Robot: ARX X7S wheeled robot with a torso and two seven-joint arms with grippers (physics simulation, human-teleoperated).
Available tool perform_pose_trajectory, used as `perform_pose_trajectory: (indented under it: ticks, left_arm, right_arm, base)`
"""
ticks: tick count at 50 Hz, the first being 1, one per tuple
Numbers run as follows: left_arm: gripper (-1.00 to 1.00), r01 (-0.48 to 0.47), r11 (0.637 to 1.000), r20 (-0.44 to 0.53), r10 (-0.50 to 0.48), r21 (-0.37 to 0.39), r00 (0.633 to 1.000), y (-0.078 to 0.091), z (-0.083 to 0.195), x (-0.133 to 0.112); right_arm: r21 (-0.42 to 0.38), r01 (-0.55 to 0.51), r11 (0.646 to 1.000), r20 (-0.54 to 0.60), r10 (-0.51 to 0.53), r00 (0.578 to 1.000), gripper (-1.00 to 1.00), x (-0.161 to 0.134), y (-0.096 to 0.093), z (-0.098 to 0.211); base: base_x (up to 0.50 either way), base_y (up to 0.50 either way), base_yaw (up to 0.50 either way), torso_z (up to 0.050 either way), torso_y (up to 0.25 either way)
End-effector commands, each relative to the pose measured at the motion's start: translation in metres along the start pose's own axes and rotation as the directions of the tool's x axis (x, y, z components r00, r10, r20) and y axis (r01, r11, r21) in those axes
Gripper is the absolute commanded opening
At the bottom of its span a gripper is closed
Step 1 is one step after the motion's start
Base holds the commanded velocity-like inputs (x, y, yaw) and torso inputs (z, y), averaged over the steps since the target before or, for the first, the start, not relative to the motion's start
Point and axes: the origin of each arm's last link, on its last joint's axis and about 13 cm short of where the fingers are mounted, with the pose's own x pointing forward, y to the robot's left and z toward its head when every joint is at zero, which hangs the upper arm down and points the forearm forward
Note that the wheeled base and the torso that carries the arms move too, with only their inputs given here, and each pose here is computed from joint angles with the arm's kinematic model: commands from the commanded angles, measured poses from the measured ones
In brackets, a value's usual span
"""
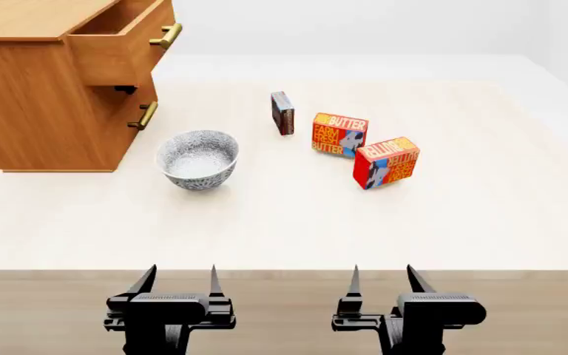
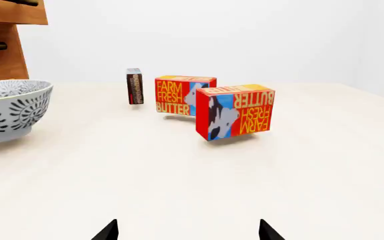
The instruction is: Put the chocolate pudding in the top drawer of the cabinet and close it.
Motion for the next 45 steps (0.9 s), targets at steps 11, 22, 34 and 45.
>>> perform_pose_trajectory:
  ticks: [11,22,34,45]
  left_arm:
    - [1.0,0.001,1.0,0.022,0.0,-0.024,1.0,-0.002,0.002,0.003]
    - [1.0,-0.006,1.0,0.043,0.008,-0.029,0.999,-0.002,0.002,0.004]
    - [1.0,-0.004,1.0,0.042,0.005,-0.023,0.999,-0.002,0.002,0.004]
    - [1.0,-0.007,1.0,0.043,0.008,-0.021,0.999,-0.002,0.002,0.004]
  right_arm:
    - [0.001,-0.007,1.0,0.002,0.007,1.0,1.0,0.004,0.002,-0.002]
    - [-0.003,-0.01,1.0,0.006,0.01,1.0,1.0,-0.006,-0.001,-0.004]
    - [-0.012,-0.01,1.0,0.011,0.01,1.0,1.0,-0.007,-0.002,-0.004]
    - [-0.014,-0.009,1.0,0.014,0.009,1.0,1.0,-0.002,-0.001,-0.003]
  base:
    - [0.0,0.0,0.0,0.0,0.0]
    - [0.0,0.0,0.0,0.036,0.016]
    - [0.0,0.0,0.0,0.049,0.024]
    - [0.0,0.0,0.0,0.049,0.023]
